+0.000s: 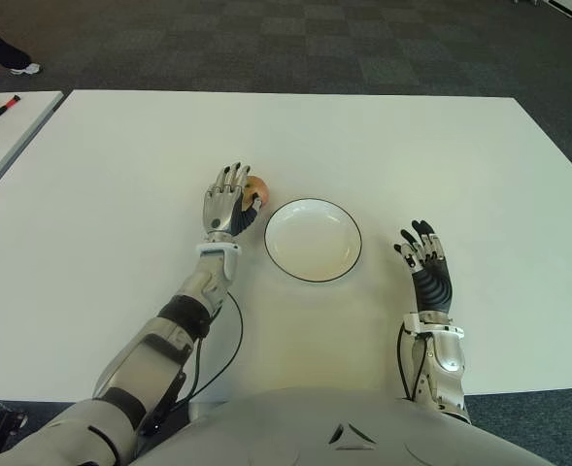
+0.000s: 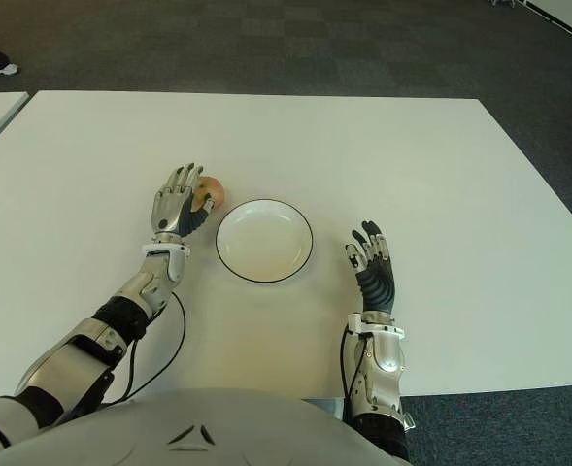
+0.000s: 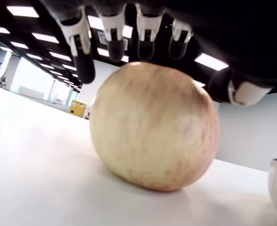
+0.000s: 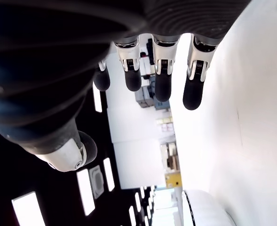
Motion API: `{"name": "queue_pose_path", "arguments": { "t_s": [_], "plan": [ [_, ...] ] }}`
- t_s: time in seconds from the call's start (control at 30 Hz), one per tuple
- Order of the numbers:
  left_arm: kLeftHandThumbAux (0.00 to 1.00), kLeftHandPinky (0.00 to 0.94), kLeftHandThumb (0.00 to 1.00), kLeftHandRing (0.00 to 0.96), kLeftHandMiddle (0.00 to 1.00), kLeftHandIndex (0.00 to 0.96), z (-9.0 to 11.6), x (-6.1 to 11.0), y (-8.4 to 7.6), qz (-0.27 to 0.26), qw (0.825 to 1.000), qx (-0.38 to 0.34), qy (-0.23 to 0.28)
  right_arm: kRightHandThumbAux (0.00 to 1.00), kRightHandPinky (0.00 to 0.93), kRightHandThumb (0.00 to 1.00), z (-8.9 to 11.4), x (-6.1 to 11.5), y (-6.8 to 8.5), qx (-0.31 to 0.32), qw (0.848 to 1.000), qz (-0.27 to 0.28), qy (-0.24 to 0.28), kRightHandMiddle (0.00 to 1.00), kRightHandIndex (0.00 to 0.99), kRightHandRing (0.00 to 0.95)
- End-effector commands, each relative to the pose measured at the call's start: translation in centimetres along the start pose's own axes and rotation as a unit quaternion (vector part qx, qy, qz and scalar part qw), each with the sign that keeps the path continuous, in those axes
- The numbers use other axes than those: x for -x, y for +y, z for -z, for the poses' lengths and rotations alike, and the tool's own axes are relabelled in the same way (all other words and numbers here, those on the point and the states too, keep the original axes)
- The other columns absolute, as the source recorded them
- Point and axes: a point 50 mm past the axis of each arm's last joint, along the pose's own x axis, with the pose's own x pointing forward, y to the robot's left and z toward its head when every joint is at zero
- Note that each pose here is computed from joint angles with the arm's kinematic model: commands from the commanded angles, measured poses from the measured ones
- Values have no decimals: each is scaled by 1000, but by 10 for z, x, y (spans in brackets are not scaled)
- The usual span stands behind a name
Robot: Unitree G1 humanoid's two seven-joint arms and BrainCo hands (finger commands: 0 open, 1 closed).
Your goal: Put the apples into the plate.
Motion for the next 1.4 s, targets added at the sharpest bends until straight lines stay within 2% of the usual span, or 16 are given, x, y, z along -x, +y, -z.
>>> {"name": "queue_pose_path", "arguments": {
  "t_s": [0.03, 1.4],
  "plan": [
    [302, 232, 597, 56, 0, 0, 2, 1, -1, 0, 1000, 2, 1, 664, 231, 386, 2, 1, 1, -9, 1000, 0, 2, 93, 78, 121],
    [292, 256, 600, 78, 0, 0, 4, -3, -5, 12, 1000, -6, -20, 631, 249, 413, 2, -4, 5, -13, 1000, -5, -3, 78, 77, 120]
  ]
}}
